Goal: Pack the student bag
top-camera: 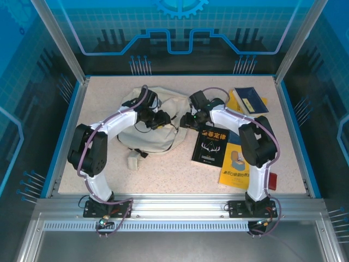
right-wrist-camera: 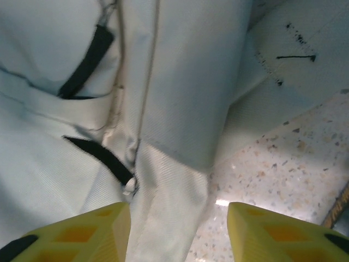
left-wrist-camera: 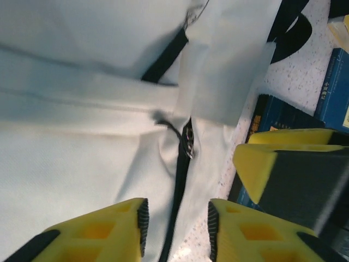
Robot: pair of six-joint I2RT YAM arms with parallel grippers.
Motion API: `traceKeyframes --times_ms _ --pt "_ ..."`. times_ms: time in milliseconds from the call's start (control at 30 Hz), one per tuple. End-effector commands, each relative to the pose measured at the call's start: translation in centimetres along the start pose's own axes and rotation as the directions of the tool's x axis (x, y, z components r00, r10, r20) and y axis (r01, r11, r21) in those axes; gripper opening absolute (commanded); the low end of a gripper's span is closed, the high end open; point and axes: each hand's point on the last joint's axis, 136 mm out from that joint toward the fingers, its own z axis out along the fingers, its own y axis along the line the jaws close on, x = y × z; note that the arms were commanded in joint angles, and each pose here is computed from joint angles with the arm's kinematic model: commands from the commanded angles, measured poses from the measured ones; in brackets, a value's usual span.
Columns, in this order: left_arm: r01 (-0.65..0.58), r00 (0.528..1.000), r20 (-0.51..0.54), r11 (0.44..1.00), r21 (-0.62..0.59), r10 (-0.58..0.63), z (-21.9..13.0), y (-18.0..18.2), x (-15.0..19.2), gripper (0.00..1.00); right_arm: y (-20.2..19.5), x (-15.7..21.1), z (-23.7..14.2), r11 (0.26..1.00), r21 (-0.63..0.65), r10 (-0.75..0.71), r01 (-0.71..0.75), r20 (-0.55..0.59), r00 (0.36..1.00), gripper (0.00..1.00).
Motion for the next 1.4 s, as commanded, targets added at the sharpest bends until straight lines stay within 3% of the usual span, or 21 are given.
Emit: traceKeyframes --times_ms 0,200,367,567,1167,1367 --pt "0.013 0.998 -0.065 1.0 -0.021 -0.015 1.7 0.9 0.5 0.35 -0.3 -1.6 0.7 1.0 0.026 -0.011 0.01 0.02 1.0 0.44" --pt "0.188 0.979 -0.081 0.982 0.032 -0.185 3.2 -0.4 1.3 0.48 -0.1 -2.3 1.5 1.0 0.013 -0.012 0.012 0.017 1.0 0.44" --pt "0.317 0.948 -0.052 0.946 0.072 -0.314 4.4 -1.3 1.6 0.51 0.0 -2.2 1.0 1.0 -0.017 -0.002 0.003 0.024 1.0 0.44" --pt "0.421 0.907 -0.006 0.907 0.028 -0.421 6.3 -0.4 1.5 0.43 -0.6 -2.1 0.4 0.998 -0.044 0.035 -0.034 0.035 0.999 0.42" --pt "0.469 0.881 0.045 0.882 0.031 -0.47 8.3 -0.5 -0.2 0.28 -1.1 -1.7 -0.4 0.996 -0.077 0.058 -0.055 0.047 0.997 0.4" --pt "0.464 0.883 0.067 0.885 0.032 -0.466 7.8 -0.4 -0.4 0.18 -0.7 -1.8 -0.1 0.995 -0.085 0.052 -0.049 0.039 0.998 0.4"
